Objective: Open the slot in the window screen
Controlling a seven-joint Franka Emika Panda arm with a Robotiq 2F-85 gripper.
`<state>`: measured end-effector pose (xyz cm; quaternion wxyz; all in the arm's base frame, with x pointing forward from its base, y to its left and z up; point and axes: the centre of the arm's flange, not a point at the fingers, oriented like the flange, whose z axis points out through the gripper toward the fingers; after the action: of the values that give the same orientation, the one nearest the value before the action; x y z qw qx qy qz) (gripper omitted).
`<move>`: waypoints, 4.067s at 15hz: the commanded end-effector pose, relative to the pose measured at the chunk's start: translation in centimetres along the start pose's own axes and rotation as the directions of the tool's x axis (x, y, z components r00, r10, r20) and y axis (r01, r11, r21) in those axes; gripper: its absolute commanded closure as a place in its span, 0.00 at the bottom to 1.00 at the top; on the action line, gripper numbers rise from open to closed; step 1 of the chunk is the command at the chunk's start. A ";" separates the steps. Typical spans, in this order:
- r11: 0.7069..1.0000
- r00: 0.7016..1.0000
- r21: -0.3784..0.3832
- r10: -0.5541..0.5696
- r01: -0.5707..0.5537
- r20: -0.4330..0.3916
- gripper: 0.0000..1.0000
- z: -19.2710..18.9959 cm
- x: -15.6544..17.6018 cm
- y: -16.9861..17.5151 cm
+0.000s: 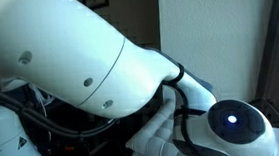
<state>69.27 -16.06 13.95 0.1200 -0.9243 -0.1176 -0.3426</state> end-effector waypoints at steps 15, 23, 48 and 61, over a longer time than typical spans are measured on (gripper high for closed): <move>1.000 1.000 0.020 0.002 -0.002 -0.003 1.00 -0.1 0.0 -0.1; 0.999 0.997 0.031 0.009 -0.007 -0.074 1.00 -1.0 0.8 -0.4; 0.963 0.990 0.268 -0.003 0.042 -0.143 1.00 -3.0 1.2 -0.1; 0.957 0.961 0.245 -0.088 0.155 -0.264 1.00 -6.1 3.9 -1.1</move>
<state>68.85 -17.44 20.03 0.2309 -0.8551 -0.1952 -0.4212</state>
